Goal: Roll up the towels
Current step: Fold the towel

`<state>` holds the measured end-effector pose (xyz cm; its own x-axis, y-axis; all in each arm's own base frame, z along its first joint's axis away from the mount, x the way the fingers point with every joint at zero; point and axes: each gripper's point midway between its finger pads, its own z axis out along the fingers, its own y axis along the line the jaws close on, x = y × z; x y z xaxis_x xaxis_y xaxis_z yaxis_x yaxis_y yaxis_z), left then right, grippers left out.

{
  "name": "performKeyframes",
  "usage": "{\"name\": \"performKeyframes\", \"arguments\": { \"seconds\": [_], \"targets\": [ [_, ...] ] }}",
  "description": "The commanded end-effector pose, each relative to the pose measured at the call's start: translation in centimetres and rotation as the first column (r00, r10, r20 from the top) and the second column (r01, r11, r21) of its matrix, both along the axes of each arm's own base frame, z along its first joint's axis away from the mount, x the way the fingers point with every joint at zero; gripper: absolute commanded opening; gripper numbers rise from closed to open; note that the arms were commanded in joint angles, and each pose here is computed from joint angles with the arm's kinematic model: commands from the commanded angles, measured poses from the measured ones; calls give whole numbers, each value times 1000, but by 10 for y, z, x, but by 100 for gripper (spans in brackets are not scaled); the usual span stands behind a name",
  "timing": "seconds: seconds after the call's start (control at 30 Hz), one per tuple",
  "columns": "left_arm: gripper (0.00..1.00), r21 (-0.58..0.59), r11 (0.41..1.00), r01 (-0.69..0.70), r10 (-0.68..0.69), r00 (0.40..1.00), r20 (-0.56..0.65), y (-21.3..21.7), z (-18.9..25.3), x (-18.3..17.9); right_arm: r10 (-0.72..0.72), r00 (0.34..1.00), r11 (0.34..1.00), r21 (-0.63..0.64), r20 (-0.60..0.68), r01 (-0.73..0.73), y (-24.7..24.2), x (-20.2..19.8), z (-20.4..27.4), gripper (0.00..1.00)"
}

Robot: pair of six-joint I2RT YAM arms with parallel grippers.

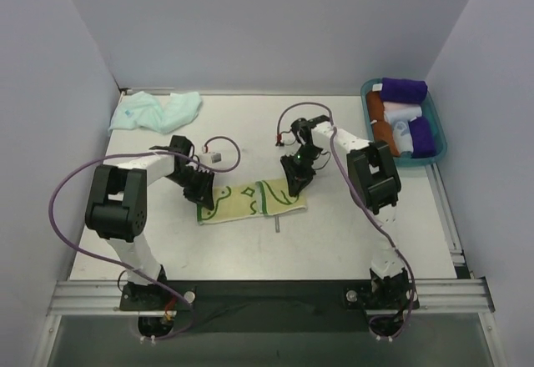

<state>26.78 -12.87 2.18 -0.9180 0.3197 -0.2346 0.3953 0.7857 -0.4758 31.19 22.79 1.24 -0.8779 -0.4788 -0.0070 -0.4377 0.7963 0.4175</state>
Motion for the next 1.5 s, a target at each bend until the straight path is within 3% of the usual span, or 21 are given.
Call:
{"name": "performKeyframes", "arguments": {
  "seconds": [0.0, 0.07, 0.23, 0.33, 0.47, 0.5, 0.53, 0.67, 0.87, 1.0, 1.1, 1.13, 1.23, 1.37, 1.43, 1.47],
  "targets": [
    [25, 30, 999, 12, -13, 998, 60, 1, -6, 36, -12, 999, 1000, -26, -30, 11, -8, -25, 4, 17],
    [25, 32, 999, 18, -21, 995, 98, -2, -5, 63, -9, 997, 1000, -16, -82, 7, -7, -49, 3, 18],
    [40, -44, 994, 105, -93, 971, 220, -36, 4, 125, 91, 979, 964, 263, -183, -41, 45, -110, 57, 33],
    [61, -72, 989, 126, -101, 955, 279, -54, 31, 147, 106, 977, 938, 345, -187, -36, 54, -113, 85, 42],
    [70, -41, 993, 109, -88, 928, 362, -45, 68, 145, 14, 995, 952, 304, -104, 18, 21, -84, 89, 42],
    [72, -27, 996, 89, -75, 939, 336, -38, 62, 133, -2, 997, 954, 300, -82, 27, 16, -78, 88, 42],
    [72, -4, 998, 66, -59, 924, 377, -33, 74, 132, -21, 997, 959, 279, -71, 40, 10, -73, 83, 42],
    [71, 6, 1000, 13, -15, 936, 351, -25, 62, 102, -30, 999, 986, 164, -16, 32, -8, -59, 58, 42],
    [59, 55, 998, -29, 13, 963, 268, -17, 27, 93, -22, 997, 993, 111, -75, 31, -12, -62, 25, 39],
    [55, 15, 1000, -10, 6, 975, 224, -28, 14, 97, -25, 991, 992, 119, -134, 41, -7, -75, 13, 29],
    [53, -13, 1000, 5, -2, 976, 218, -36, 10, 110, -21, 985, 991, 127, -169, 43, -2, -86, 6, 17],
    [52, -14, 1000, 8, -5, 979, 204, -38, 4, 112, -27, 982, 990, 133, -186, 52, 0, -89, 5, 8],
    [49, -47, 998, 29, -18, 976, 218, -49, 4, 129, -45, 967, 986, 143, -251, 83, 5, -102, -2, 0],
    [47, -101, 993, 57, -32, 972, 232, -72, 6, 152, -36, 947, 970, 216, -320, 110, 24, -120, 4, 0],
    [47, -142, 986, 86, -51, 971, 235, -87, 6, 160, -20, 943, 965, 241, -333, 105, 33, -130, 9, 14],
    [48, -155, 984, 86, -49, 972, 229, -90, 6, 161, -17, 946, 961, 254, -323, 105, 36, -130, 17, 25]
  ]
}}
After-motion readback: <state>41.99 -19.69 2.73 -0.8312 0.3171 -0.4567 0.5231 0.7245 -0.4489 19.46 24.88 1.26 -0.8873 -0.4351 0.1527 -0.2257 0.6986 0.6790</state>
